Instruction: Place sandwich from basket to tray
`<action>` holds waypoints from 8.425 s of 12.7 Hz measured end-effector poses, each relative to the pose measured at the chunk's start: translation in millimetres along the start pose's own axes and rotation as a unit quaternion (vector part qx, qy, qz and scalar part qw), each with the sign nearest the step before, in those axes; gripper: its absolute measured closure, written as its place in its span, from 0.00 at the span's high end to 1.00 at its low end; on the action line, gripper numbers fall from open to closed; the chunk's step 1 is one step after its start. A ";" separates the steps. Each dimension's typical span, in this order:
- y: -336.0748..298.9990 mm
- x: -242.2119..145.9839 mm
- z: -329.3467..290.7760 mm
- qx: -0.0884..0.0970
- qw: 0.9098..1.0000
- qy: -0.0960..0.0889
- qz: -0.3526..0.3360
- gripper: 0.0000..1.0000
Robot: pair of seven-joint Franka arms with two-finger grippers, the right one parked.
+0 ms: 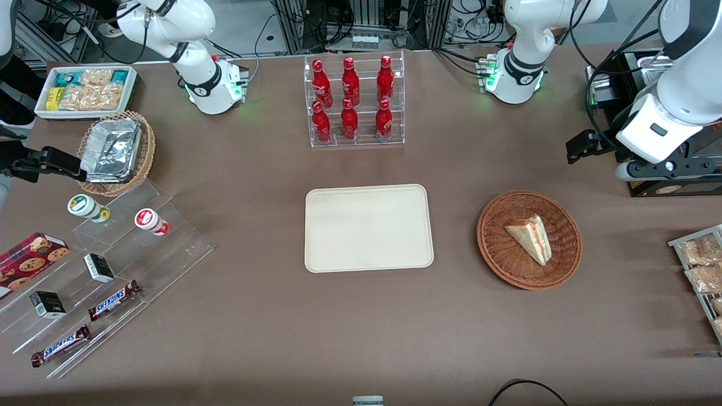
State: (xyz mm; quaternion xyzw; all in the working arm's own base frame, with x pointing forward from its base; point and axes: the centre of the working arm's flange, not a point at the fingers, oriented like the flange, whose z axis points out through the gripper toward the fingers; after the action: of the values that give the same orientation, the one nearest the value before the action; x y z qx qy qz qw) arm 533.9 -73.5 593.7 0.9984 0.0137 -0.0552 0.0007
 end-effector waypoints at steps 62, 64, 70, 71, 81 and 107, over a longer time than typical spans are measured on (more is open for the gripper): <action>192.6 29.5 226.5 0.012 0.995 0.003 -0.102 0.18; 235.4 24.0 232.8 0.008 0.996 0.002 -0.088 0.18; 345.3 20.5 279.6 -0.007 0.996 -0.016 -0.083 0.18; 363.9 17.5 289.9 -0.007 0.996 -0.018 -0.085 0.18; 443.8 -1.1 326.5 -0.003 0.994 -0.005 -0.106 0.18; 412.6 9.5 191.7 0.010 0.994 0.007 -0.109 1.00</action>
State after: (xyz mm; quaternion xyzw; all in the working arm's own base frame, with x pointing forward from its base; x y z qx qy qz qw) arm 533.6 -486.2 402.1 0.9913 0.1217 -0.0479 -0.0159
